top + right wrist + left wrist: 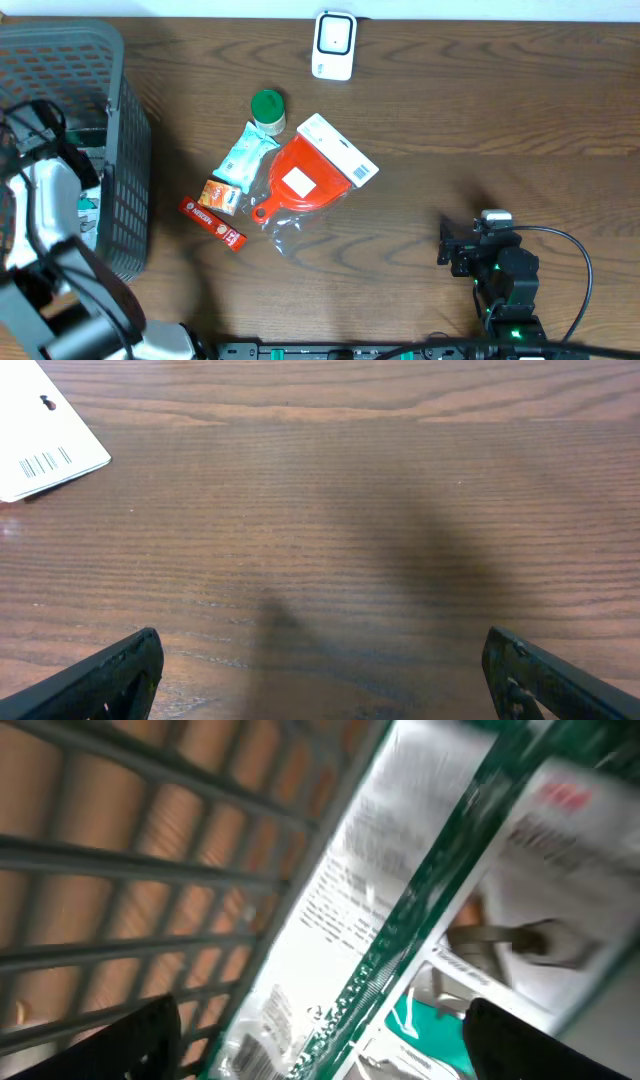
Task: Scan the item barcode
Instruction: 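Lower the left gripper into the basket beside the gloves bag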
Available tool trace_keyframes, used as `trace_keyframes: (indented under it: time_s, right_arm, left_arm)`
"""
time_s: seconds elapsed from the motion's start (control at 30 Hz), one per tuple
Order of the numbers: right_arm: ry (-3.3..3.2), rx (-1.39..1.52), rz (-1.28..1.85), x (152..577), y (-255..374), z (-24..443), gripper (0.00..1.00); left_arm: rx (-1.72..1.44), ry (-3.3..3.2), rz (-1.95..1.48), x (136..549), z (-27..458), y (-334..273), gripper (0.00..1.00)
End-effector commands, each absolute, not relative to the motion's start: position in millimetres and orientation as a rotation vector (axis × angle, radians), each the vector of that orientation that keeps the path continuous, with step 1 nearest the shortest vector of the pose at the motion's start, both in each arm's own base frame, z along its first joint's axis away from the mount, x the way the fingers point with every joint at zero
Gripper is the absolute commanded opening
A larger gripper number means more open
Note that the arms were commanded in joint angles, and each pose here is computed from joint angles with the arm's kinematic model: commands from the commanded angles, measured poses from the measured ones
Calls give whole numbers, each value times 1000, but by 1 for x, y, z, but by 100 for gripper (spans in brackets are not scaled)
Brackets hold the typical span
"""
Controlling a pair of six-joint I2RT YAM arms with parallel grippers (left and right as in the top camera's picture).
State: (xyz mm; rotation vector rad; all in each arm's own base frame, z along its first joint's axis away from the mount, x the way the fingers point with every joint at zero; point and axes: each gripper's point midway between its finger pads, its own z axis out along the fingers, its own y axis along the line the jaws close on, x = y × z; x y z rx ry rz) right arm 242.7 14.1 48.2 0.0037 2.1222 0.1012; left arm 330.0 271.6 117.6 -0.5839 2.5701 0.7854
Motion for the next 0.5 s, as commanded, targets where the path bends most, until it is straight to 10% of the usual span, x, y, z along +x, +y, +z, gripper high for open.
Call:
trace_keyframes:
  time_s: [0.0, 0.47]
  right_arm:
    - [2119, 14, 107, 243, 15, 49, 99]
    - [2116, 14, 107, 243, 15, 49, 99]
  left_arm:
    - [-450, 2569, 761, 336, 138, 251, 90]
    - [-172, 2858, 523, 341, 53, 211, 92]
